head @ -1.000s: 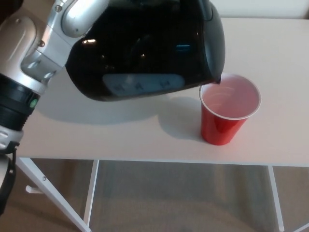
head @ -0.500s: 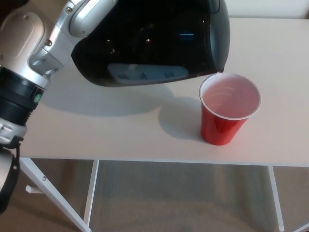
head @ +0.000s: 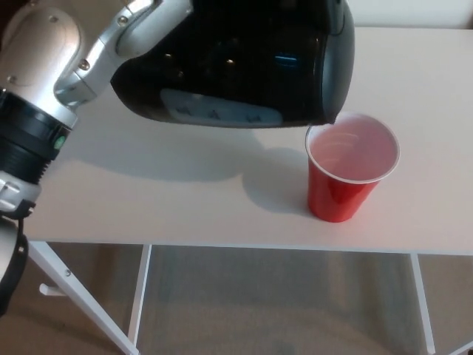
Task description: The robot walk towards a table in front and uses its left hand to pick up the pot from the base and pour water to the cup on the right hand side
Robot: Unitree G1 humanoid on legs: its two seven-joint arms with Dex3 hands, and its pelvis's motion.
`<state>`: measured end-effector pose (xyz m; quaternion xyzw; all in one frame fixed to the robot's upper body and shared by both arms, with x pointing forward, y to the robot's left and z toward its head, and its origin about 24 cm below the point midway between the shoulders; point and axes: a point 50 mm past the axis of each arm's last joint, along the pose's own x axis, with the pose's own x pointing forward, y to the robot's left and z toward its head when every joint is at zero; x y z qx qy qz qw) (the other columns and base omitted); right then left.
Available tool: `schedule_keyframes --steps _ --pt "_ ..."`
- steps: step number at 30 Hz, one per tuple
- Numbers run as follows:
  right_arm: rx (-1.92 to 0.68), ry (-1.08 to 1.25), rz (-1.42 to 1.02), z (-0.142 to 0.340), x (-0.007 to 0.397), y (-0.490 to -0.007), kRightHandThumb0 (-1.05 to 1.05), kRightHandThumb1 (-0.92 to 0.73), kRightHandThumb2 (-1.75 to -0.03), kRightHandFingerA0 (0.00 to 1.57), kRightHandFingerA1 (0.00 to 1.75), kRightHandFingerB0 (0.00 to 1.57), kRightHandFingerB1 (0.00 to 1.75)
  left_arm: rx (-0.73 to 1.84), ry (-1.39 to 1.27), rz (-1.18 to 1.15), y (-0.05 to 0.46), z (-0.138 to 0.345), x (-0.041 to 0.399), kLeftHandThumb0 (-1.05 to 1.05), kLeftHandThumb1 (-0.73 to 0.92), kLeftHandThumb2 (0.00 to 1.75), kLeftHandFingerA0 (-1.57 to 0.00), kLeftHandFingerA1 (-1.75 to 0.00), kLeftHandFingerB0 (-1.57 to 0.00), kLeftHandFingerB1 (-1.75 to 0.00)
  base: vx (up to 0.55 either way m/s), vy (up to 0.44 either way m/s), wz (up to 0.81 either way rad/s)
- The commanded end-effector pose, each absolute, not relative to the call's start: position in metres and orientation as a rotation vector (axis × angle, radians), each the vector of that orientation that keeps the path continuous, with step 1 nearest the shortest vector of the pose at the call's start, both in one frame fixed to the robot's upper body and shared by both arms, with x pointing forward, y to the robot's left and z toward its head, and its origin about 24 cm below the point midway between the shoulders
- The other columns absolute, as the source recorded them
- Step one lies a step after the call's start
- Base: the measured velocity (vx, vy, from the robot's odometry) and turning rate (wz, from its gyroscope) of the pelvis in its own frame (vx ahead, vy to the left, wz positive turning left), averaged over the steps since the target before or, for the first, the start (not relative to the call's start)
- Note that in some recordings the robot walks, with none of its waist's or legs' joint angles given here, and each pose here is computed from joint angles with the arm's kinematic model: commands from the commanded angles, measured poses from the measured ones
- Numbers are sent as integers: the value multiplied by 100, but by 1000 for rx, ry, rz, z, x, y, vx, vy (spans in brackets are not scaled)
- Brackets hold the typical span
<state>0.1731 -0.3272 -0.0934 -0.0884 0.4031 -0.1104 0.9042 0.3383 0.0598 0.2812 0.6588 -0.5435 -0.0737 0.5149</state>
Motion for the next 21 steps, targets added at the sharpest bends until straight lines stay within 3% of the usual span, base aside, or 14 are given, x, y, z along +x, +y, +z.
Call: schedule_keyframes --steps 1,9,11,13,15,19,21 --pt "-214 840 -239 -90 173 -335 -39 -26 -79 55 86 49 70 1590 -1514 -136 52 294 329 -38 54 56 -98 -157 -91 -53 0 0 0" --pt "-220 848 -233 -90 173 -334 -38 -28 -77 57 84 49 68 1616 -1596 -145 52 286 330 -40 52 65 -104 -163 -88 -66 0 0 0" --pt "-219 847 -233 -90 173 -334 -39 -28 -76 55 83 49 68 1633 -1596 -151 52 286 330 -37 53 60 -106 -168 -89 -64 0 0 0" --pt "-214 844 -239 -90 174 -334 -40 -23 -87 58 81 50 72 1648 -1599 -162 50 287 330 -40 54 60 -105 -169 -86 -68 0 0 0" --pt "-213 842 -240 -89 175 -334 -38 -27 -79 52 83 51 69 1665 -1615 -166 49 287 330 -41 55 61 -105 -169 -86 -70 0 0 0" --pt "-212 836 -235 -89 177 -333 -35 -27 -82 57 89 50 71 1680 -1679 -159 50 286 330 -41 61 58 -107 -170 -85 -88 0 0 0" --pt "-220 838 -231 -89 177 -333 -40 -22 -88 59 81 50 72 1705 -1703 -150 50 285 331 -43 65 59 -106 -171 -81 -95 0 0 0"
